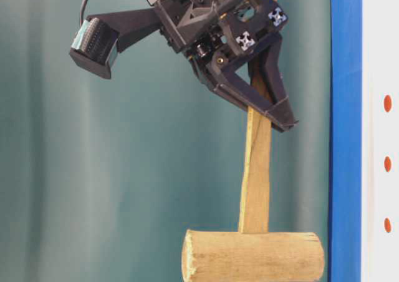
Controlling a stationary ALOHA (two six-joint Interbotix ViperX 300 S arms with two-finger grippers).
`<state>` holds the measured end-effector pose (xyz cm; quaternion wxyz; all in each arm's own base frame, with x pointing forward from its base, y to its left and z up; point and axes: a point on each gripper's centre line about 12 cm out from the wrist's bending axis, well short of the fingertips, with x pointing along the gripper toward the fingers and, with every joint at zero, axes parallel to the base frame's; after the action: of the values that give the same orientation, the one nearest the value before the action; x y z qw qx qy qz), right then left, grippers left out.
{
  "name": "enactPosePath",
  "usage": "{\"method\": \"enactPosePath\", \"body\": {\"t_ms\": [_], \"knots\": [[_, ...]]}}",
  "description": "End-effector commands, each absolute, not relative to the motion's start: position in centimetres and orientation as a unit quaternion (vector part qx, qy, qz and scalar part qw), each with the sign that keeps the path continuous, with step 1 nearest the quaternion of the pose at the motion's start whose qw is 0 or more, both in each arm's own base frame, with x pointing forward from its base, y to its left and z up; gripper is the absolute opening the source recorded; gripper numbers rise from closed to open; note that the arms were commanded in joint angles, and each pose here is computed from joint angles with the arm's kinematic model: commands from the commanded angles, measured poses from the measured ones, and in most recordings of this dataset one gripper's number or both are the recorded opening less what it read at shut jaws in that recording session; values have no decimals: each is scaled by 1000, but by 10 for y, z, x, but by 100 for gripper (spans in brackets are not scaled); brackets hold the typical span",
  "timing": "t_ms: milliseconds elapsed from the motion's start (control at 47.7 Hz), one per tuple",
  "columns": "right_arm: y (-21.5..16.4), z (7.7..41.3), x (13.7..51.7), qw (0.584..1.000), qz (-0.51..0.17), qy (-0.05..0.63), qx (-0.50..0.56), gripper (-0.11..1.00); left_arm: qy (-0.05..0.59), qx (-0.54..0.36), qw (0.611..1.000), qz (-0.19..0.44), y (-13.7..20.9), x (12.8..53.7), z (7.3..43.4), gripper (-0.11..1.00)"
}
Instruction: Hit the mark with a hammer.
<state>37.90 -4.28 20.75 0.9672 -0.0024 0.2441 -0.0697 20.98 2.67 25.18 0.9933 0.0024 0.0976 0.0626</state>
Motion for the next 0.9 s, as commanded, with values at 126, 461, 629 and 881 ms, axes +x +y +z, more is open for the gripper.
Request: {"method": "enactPosePath", "body": {"t_ms": [126,461,629,881], "knots": [[-42,227,378,973,-71,221,4,2,111,2,992,62,23,176,256,82],[-42,226,378,973,-72,221,8,2,118,4,991,63,22,166,250,82],[-51,226,377,972,-84,221,12,2,121,3,991,63,22,167,248,82],[-68,226,374,969,-107,221,21,2,115,3,991,63,22,167,249,82]]}}
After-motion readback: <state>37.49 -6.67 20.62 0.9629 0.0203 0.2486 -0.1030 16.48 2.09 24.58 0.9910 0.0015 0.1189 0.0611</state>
